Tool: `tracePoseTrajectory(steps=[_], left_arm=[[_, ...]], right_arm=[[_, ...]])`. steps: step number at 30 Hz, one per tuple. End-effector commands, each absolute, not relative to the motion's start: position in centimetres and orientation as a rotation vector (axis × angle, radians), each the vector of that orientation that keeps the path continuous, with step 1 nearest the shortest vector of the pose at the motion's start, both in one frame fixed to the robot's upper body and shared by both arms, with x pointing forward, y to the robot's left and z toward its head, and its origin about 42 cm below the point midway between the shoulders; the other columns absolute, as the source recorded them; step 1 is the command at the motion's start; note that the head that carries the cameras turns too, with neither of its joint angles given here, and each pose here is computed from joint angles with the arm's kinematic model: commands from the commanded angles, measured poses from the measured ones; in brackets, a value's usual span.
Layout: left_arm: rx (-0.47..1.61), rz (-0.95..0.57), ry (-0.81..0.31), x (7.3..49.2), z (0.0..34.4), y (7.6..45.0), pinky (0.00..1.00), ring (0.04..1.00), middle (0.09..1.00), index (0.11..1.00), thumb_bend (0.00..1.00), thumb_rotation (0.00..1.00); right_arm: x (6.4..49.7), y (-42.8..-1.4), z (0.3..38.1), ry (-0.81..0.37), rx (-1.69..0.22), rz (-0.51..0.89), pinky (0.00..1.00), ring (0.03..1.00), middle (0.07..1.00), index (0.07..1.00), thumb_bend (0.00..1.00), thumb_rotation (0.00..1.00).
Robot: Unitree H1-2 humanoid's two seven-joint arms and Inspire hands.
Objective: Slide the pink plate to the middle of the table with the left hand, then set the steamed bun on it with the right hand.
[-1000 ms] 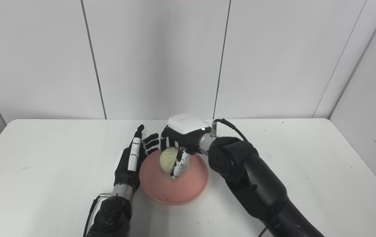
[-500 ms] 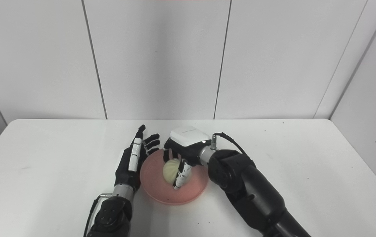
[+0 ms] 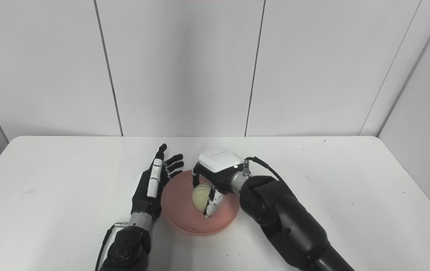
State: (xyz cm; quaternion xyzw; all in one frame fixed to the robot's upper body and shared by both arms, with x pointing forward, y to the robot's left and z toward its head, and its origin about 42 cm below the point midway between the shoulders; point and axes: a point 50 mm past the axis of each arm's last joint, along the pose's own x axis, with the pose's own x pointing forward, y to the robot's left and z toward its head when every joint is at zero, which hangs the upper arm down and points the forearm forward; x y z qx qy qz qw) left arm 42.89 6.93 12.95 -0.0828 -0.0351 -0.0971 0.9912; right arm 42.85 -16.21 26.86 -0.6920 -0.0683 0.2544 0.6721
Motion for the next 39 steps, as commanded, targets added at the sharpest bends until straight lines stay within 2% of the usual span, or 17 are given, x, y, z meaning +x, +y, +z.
tracePoseTrajectory(steps=[1, 5, 10, 13, 18, 20, 23, 25, 26, 29, 32, 33, 34, 37, 39], left_arm=[[-0.167, -0.192, 0.001, 42.4, 11.6, 7.1, 0.74, 0.787, 0.791, 0.949, 0.56, 0.97], [-0.166, -0.192, 0.0, 42.4, 11.6, 7.2, 0.72, 0.78, 0.787, 0.95, 0.57, 0.97], [-0.163, -0.189, -0.005, 42.3, 11.7, 7.3, 0.71, 0.774, 0.787, 0.95, 0.56, 0.97], [-0.164, -0.19, -0.005, 42.2, 11.7, 7.3, 0.72, 0.782, 0.791, 0.953, 0.56, 0.97], [-0.164, -0.191, -0.01, 42.2, 11.7, 7.4, 0.73, 0.782, 0.793, 0.951, 0.56, 0.96], [-0.162, -0.192, -0.011, 42.2, 11.7, 7.5, 0.73, 0.785, 0.794, 0.95, 0.55, 0.96], [-0.161, -0.188, -0.011, 42.2, 11.7, 7.6, 0.73, 0.786, 0.792, 0.955, 0.56, 0.96], [-0.152, -0.179, -0.024, 42.2, 11.7, 7.7, 0.73, 0.787, 0.793, 0.955, 0.57, 0.96], [-0.146, -0.174, -0.032, 42.1, 11.7, 7.7, 0.74, 0.796, 0.802, 0.952, 0.58, 0.97], [-0.148, -0.153, -0.078, 41.9, 11.6, 7.8, 0.8, 0.824, 0.834, 0.946, 0.59, 0.96], [-0.147, -0.14, -0.108, 41.8, 11.6, 7.8, 0.9, 0.897, 0.895, 0.954, 0.57, 0.97], [-0.147, -0.13, -0.121, 41.7, 11.7, 7.8, 0.9, 0.9, 0.897, 0.954, 0.57, 0.97], [-0.147, -0.123, -0.129, 41.7, 11.7, 7.8, 0.93, 0.925, 0.921, 0.954, 0.57, 0.99], [-0.118, -0.096, -0.169, 41.5, 11.7, 7.9, 0.99, 0.977, 0.965, 0.956, 0.58, 1.0], [-0.103, -0.077, -0.179, 41.5, 11.7, 7.9, 1.0, 0.997, 0.989, 0.959, 0.6, 1.0]], right_arm=[[42.9, -16.2, 29.2, -0.239, -1.584, 0.532, 0.82, 0.88, 0.863, 0.666, 0.95, 0.25], [42.5, -16.3, 29.1, -0.25, -1.61, 0.53, 0.9, 0.917, 0.884, 0.683, 0.99, 0.28], [41.9, -16.4, 29.0, -0.278, -1.61, 0.512, 0.95, 0.929, 0.892, 0.689, 1.0, 0.31], [41.5, -16.6, 29.0, -0.305, -1.579, 0.494, 0.98, 0.931, 0.893, 0.696, 1.0, 0.32], [40.5, -17.8, 29.0, -0.415, -1.414, 0.398, 0.98, 0.917, 0.881, 0.695, 1.0, 0.32], [40.2, -18.3, 28.9, -0.467, -1.337, 0.344, 1.0, 0.93, 0.885, 0.711, 0.98, 0.34], [39.7, -19.3, 28.3, -0.592, -1.167, 0.197, 0.87, 0.865, 0.853, 0.775, 0.78, 0.51], [39.6, -19.6, 27.7, -0.637, -1.072, 0.117, 0.84, 0.854, 0.847, 0.785, 0.76, 0.54], [39.5, -19.8, 27.4, -0.649, -1.027, 0.083, 0.79, 0.838, 0.845, 0.807, 0.71, 0.59], [39.7, -20.3, 25.9, -0.632, -0.84, 0.007, 0.71, 0.812, 0.84, 0.828, 0.65, 0.71], [40.0, -20.5, 24.2, -0.584, -0.699, -0.014, 0.75, 0.84, 0.872, 0.871, 0.64, 0.87], [40.1, -20.5, 23.5, -0.542, -0.627, -0.015, 0.76, 0.842, 0.874, 0.872, 0.64, 0.88], [40.1, -20.5, 22.9, -0.514, -0.577, -0.016, 0.78, 0.865, 0.892, 0.895, 0.66, 0.94], [40.3, -20.4, 21.1, -0.381, -0.36, -0.023, 0.79, 0.871, 0.893, 0.917, 0.7, 0.99], [40.5, -20.3, 20.4, -0.314, -0.249, -0.013, 0.85, 0.909, 0.918, 0.93, 0.72, 1.0]])
